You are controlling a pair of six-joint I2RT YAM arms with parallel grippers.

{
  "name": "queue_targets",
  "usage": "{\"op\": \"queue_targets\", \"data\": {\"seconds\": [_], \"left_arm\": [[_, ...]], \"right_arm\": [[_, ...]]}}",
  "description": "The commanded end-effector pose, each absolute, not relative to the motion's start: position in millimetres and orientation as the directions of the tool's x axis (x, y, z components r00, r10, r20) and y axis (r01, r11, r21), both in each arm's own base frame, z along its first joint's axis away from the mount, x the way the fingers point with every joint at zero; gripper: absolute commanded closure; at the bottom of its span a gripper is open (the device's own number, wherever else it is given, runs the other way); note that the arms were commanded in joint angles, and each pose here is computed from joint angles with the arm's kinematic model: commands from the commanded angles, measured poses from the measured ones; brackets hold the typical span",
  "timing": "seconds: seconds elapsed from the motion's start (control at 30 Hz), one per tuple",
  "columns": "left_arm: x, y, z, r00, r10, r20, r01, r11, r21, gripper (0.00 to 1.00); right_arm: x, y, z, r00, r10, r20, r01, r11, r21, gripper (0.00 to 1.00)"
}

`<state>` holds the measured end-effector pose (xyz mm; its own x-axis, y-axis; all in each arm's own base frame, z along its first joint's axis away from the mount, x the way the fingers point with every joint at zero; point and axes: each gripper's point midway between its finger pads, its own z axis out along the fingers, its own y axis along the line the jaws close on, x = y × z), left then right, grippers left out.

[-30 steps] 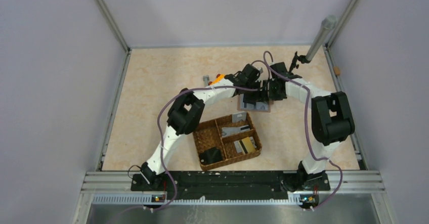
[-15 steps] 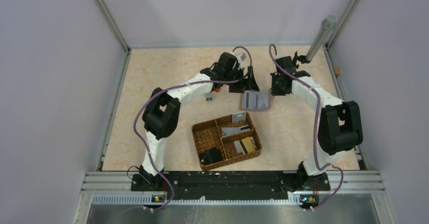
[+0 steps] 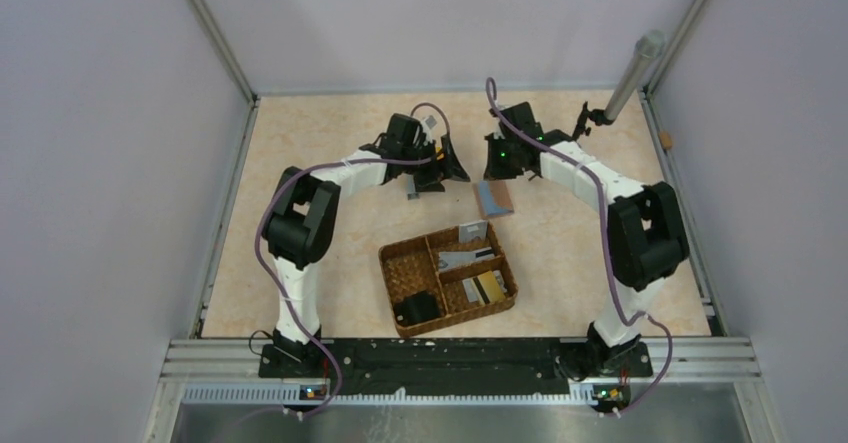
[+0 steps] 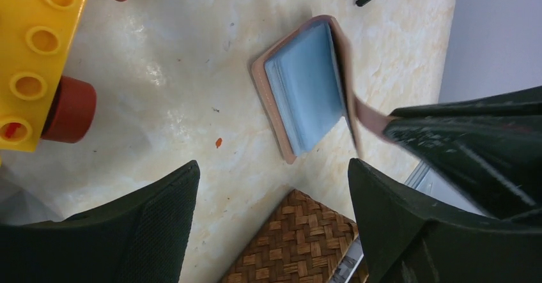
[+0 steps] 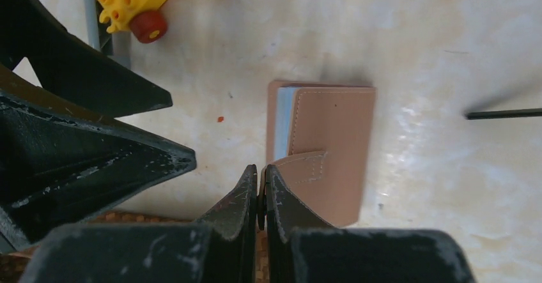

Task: Put the credit cards into the card holder
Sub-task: Pick up the card holder from the center of the board.

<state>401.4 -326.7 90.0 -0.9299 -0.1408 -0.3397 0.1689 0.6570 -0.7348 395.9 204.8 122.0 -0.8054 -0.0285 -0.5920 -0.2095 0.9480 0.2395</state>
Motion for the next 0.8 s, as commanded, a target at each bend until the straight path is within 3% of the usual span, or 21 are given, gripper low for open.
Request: {"op": "queue_targets", "data": {"seconds": [0.0,0.13,0.27,0.37,0.5,0.77], "left_arm": [[405.1,-320.2,109.8,-0.904,-0.167,-0.393,0.211,0.625,-0.751,0.14],[406.2,-311.3,104.6,-0.901,-0.188,-0.39,0.195,0.627,-0.754,0.14],[405.2,-313.3,107.3,-0.903,-0.188,-0.385,0.198,0.613,-0.765,0.13],[406.4,-315.3,113.5,-0.899,-0.198,-0.39,0.202,0.602,-0.772,0.13],[409.8,-323.0,124.9,-0.891,-0.21,-0.402,0.221,0.572,-0.79,0.13],[416.5,-355.8,122.2,-0.902,-0.167,-0.398,0.242,0.569,-0.786,0.12]], "right_arm": [[399.7,246.0,114.2,-0.818,-0.015,-0.575,-0.25,0.91,0.332,1.0],[394.7,265.0,106.0,-0.841,-0.01,-0.541,-0.276,0.867,0.414,0.97],[395.1,266.7,135.0,-0.809,-0.013,-0.587,-0.319,0.849,0.421,0.54],[396.3,252.7,173.0,-0.76,-0.01,-0.65,-0.35,0.849,0.396,0.38],[401.3,211.4,188.3,-0.745,0.053,-0.665,-0.31,0.855,0.415,0.33],[400.4,160.7,139.5,-0.817,0.149,-0.556,-0.225,0.806,0.547,0.35]]}}
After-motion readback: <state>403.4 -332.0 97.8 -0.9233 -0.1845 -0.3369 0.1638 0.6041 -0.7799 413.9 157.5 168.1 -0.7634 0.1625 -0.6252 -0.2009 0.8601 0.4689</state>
